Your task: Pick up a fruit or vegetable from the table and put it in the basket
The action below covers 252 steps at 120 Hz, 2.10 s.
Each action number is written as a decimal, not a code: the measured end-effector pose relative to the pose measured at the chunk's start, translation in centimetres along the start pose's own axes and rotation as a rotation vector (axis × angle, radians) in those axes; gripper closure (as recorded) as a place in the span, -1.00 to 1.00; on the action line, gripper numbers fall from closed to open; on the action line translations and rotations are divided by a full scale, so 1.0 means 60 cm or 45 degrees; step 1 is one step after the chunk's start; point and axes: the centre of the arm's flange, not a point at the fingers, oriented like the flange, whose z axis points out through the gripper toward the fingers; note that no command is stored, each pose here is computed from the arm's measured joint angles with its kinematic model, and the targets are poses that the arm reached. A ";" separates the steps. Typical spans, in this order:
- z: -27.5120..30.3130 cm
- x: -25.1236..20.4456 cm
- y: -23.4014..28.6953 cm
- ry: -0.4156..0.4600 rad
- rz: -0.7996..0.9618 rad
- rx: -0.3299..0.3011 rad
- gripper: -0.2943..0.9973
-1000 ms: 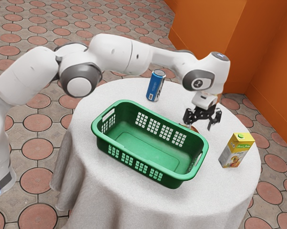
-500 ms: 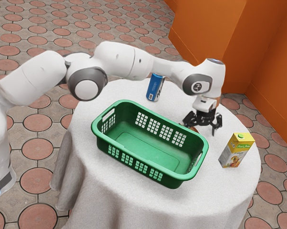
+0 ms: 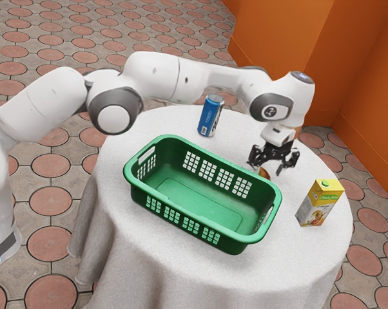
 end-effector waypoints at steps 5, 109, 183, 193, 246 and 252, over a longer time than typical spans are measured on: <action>-0.011 0.008 0.000 -0.032 0.018 -0.001 -0.14; 0.022 0.125 -0.008 -0.243 0.256 -0.064 0.16; -0.231 0.175 0.067 -0.344 0.211 -0.035 0.25; -0.229 0.203 0.076 -0.332 0.212 -0.073 0.25; -0.199 0.243 0.229 -0.277 -0.093 -0.815 0.25; -0.187 0.246 0.240 -0.282 -0.120 -0.885 0.25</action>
